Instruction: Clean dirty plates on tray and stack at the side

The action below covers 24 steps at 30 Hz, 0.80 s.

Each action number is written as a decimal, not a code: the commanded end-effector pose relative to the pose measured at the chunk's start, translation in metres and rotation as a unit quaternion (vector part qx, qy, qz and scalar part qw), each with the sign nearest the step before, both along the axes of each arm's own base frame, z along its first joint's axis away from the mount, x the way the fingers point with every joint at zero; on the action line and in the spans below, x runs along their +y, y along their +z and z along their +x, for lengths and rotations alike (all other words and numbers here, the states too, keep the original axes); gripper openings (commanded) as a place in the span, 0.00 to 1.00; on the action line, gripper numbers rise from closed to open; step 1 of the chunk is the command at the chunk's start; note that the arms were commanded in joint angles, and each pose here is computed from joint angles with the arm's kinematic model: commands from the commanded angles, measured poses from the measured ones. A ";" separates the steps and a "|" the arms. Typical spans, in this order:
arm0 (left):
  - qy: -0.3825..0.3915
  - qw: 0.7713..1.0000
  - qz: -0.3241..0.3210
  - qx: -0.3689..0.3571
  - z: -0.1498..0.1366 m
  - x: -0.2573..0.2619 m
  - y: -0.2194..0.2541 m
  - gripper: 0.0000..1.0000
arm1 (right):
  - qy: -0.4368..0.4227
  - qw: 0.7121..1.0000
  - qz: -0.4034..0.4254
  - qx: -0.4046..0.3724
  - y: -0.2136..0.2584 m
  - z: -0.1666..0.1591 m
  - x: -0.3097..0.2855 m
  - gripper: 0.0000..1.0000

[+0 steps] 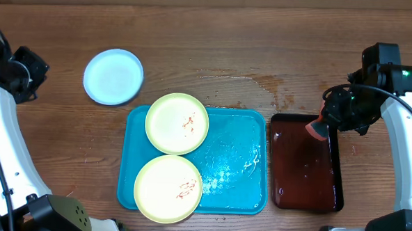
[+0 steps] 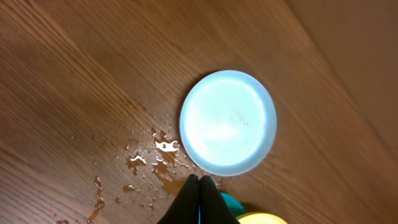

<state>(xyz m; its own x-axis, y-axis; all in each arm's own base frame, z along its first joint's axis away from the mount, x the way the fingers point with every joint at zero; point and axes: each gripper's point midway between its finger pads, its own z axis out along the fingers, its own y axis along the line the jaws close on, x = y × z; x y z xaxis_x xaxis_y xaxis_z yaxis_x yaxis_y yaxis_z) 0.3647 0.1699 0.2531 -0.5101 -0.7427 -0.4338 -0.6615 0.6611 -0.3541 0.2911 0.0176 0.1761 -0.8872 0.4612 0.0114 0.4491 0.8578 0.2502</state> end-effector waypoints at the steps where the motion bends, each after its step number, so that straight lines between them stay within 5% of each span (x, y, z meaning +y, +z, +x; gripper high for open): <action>1: -0.056 0.998 0.000 -0.008 0.006 -0.026 0.000 0.04 | 0.000 1.000 -0.010 -0.004 0.002 0.000 -0.003 0.04; 3: -0.089 0.996 0.004 0.001 0.012 -0.043 -0.008 0.08 | -0.002 1.000 -0.021 -0.003 0.001 -0.001 -0.007 0.04; 5: -0.109 0.994 0.009 0.027 0.016 -0.057 -0.025 0.29 | -0.002 1.000 -0.025 -0.002 0.001 -0.001 -0.008 0.04; 8: -0.119 0.989 0.013 0.086 0.015 -0.067 -0.064 0.63 | -0.001 1.000 -0.026 0.000 0.000 -0.002 -0.008 0.25; 13: -0.087 0.982 -0.029 0.165 0.005 -0.066 -0.126 0.84 | 0.003 0.999 -0.034 0.005 0.000 -0.005 -0.011 0.43; 24: -0.075 0.975 -0.051 0.201 0.013 -0.055 -0.175 0.86 | 0.005 0.999 -0.034 0.009 0.000 -0.007 -0.011 0.44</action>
<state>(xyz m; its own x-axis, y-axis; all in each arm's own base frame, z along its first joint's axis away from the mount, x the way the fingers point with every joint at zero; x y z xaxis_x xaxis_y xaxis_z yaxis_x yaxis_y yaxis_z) 0.3750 0.1128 0.0919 -0.7381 -0.6628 -0.1258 -0.6424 0.7475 -0.1690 0.2841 0.0080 0.1735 -0.8882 0.4593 0.0105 0.4530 0.8718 0.1863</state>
